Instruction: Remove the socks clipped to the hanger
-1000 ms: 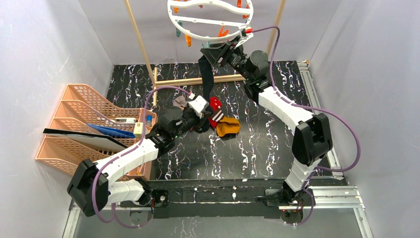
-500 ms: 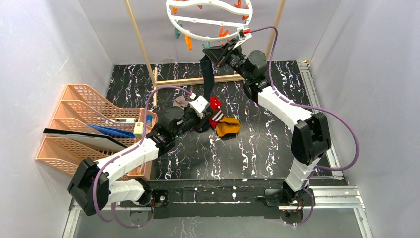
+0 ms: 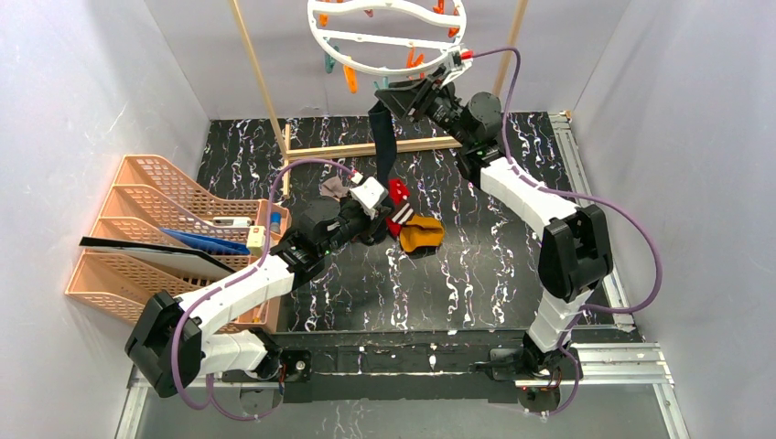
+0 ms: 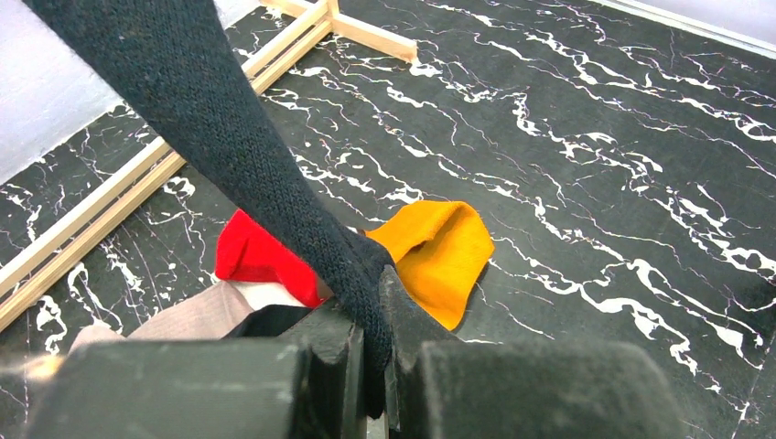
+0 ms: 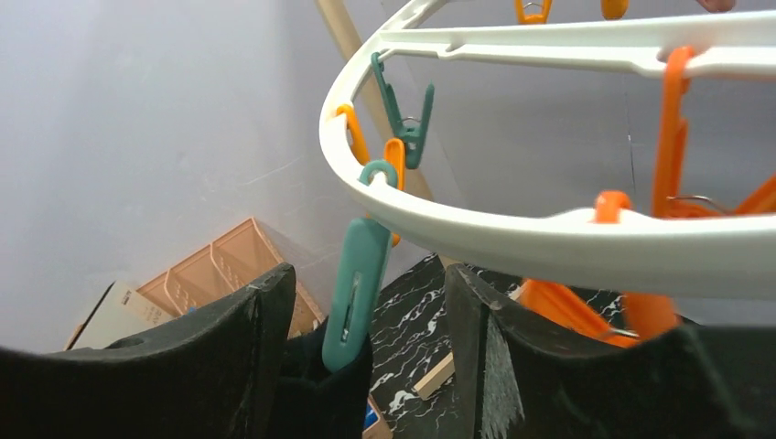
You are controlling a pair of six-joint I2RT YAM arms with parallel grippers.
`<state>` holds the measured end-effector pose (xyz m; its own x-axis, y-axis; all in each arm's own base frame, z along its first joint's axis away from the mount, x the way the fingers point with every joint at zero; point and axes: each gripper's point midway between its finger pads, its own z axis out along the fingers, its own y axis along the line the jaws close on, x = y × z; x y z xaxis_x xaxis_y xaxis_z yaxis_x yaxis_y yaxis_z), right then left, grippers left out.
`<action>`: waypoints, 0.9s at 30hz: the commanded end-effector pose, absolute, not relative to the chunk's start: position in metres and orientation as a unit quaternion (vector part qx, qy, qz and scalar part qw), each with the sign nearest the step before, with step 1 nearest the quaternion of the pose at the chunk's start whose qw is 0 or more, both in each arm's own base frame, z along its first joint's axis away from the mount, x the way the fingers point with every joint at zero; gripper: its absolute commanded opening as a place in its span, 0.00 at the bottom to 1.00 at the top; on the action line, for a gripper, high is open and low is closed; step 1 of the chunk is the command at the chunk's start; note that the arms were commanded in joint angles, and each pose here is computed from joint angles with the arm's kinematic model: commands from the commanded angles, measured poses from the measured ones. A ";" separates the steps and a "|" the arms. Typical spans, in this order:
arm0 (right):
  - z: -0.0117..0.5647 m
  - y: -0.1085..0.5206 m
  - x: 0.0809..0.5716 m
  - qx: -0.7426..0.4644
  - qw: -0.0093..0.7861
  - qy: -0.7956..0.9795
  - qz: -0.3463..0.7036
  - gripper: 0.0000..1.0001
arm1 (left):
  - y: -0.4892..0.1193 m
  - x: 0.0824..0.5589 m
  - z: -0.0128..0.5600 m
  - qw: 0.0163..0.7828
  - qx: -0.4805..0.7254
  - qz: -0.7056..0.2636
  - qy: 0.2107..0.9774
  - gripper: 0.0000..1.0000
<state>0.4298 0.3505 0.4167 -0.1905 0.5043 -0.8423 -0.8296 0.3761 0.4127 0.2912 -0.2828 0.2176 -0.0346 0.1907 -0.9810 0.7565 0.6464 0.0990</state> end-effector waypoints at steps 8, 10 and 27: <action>0.406 0.330 0.417 -0.134 0.566 0.506 0.637 0.71 | -0.285 0.289 0.216 0.597 0.357 -0.228 0.681 0.00; 0.404 0.328 0.413 -0.131 0.554 0.497 0.655 0.71 | -0.286 0.289 0.215 0.596 0.358 -0.229 0.682 0.00; 0.407 0.330 0.401 -0.137 0.508 0.449 0.722 0.71 | -0.289 0.286 0.209 0.586 0.367 -0.227 0.685 0.00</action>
